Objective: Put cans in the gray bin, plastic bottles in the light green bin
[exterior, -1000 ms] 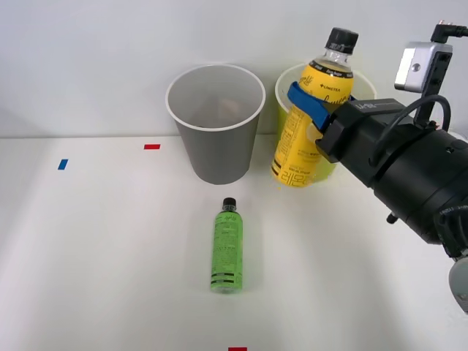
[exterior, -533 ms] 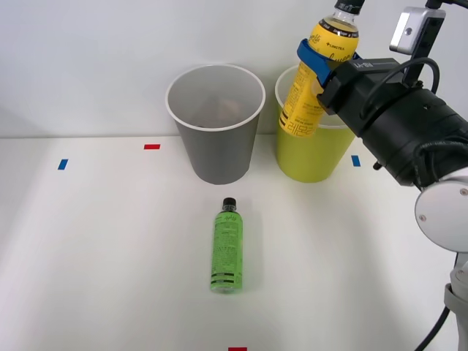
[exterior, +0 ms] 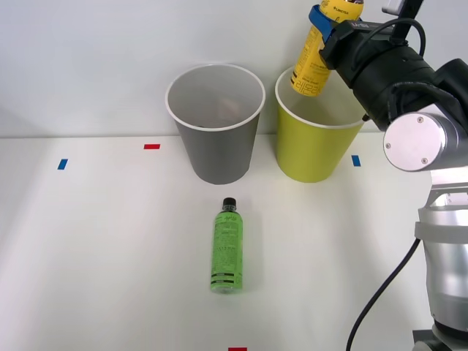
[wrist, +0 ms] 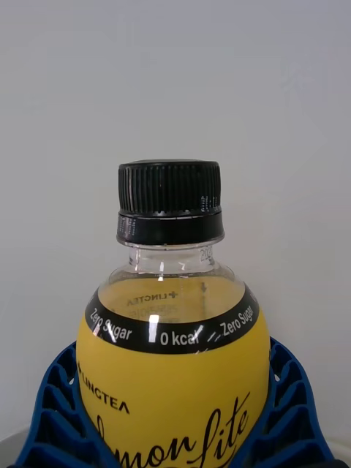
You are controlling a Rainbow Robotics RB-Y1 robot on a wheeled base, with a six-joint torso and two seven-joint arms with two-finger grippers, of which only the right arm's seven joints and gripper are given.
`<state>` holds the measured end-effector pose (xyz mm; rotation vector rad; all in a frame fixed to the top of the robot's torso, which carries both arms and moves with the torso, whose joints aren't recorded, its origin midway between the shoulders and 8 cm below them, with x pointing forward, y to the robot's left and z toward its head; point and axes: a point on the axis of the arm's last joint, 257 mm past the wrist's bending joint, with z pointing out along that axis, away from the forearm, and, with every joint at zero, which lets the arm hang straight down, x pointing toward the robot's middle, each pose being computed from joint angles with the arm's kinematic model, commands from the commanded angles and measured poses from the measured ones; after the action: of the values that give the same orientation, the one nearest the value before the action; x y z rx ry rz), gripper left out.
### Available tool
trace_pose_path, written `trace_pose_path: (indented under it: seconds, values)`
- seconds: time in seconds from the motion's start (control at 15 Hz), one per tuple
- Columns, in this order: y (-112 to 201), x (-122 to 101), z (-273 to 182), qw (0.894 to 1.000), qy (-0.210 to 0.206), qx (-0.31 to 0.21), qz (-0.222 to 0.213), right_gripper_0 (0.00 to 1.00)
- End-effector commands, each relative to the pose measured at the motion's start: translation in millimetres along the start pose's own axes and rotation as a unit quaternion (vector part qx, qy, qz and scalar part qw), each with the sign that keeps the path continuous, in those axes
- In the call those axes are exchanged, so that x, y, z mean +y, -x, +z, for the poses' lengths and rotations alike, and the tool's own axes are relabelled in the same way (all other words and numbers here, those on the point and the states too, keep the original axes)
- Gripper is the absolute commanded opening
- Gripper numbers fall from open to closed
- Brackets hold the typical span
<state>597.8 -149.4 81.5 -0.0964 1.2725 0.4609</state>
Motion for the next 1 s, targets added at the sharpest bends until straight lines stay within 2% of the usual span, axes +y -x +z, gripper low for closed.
trace_pose_path:
  seconds: [0.07,0.2,0.4,0.47,0.53,0.6,0.8,1.0]
  values:
    - [3,-22,19,1.000,-0.022,-0.002,-0.019,0.00]
    - [-1,-32,24,0.999,-0.032,0.004,-0.028,0.00]
    - [-2,-34,24,0.999,-0.035,0.005,-0.035,0.00]
    - [-3,-34,24,0.999,-0.035,0.005,-0.033,0.20]
    - [-3,-32,25,0.999,-0.034,0.005,-0.032,0.57]
    - [-7,-28,25,0.999,-0.032,0.005,-0.025,1.00]
    - [-11,-24,26,0.999,-0.029,0.008,-0.027,1.00]
    - [-28,-31,14,0.999,-0.036,0.020,-0.035,1.00]
